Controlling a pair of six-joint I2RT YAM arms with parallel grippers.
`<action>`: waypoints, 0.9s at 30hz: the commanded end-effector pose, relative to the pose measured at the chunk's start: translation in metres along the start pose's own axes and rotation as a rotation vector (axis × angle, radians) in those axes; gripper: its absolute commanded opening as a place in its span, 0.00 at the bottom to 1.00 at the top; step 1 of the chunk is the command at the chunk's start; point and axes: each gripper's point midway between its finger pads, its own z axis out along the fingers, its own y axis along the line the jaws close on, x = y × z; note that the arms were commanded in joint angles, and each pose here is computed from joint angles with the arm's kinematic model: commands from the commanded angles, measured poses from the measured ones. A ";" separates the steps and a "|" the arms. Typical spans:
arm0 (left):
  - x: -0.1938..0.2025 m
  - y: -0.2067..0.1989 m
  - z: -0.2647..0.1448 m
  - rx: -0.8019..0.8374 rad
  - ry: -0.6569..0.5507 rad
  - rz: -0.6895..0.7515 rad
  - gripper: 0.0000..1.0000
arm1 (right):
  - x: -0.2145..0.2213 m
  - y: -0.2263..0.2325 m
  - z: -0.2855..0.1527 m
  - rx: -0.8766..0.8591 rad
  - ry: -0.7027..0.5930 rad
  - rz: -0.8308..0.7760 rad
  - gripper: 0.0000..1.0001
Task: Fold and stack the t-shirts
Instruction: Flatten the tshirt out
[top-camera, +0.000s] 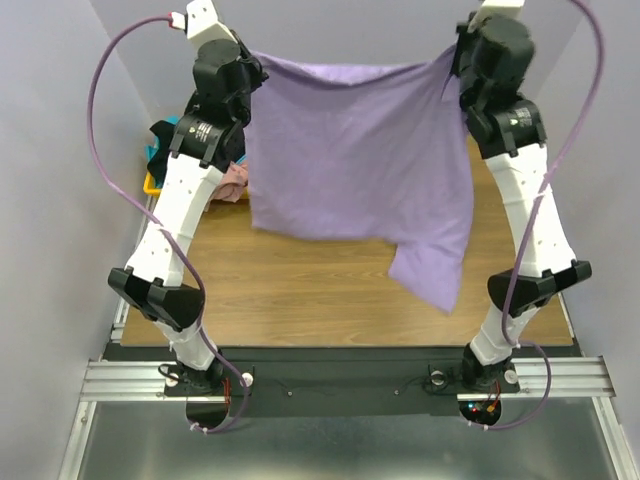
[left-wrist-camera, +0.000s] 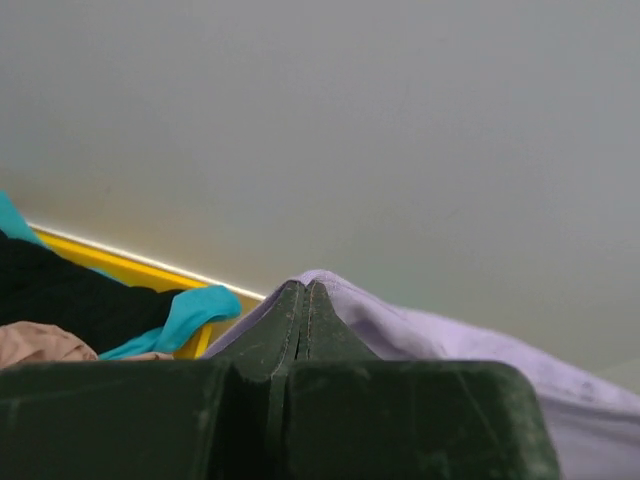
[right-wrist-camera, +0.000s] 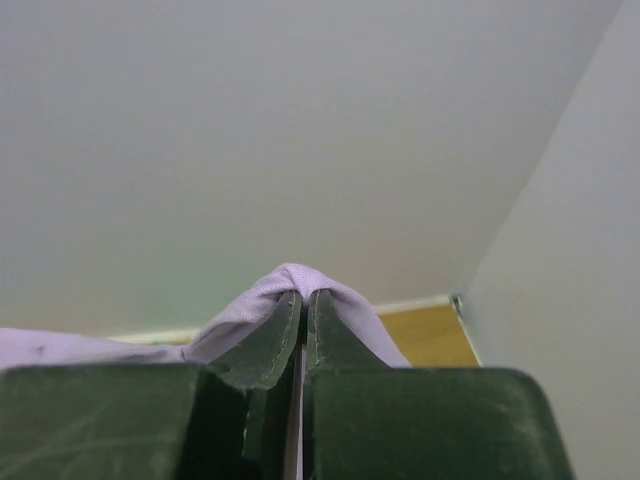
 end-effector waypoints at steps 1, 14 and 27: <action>-0.138 -0.028 -0.068 0.158 -0.268 -0.095 0.00 | -0.184 -0.081 -0.102 0.014 -0.514 0.308 0.01; 0.009 0.069 -0.096 0.044 -0.135 -0.040 0.00 | 0.016 -0.028 -0.159 -0.360 -0.066 0.193 0.00; 0.296 0.203 -0.162 -0.202 0.416 -0.192 0.00 | 0.333 0.061 -0.274 -0.689 0.866 0.517 0.01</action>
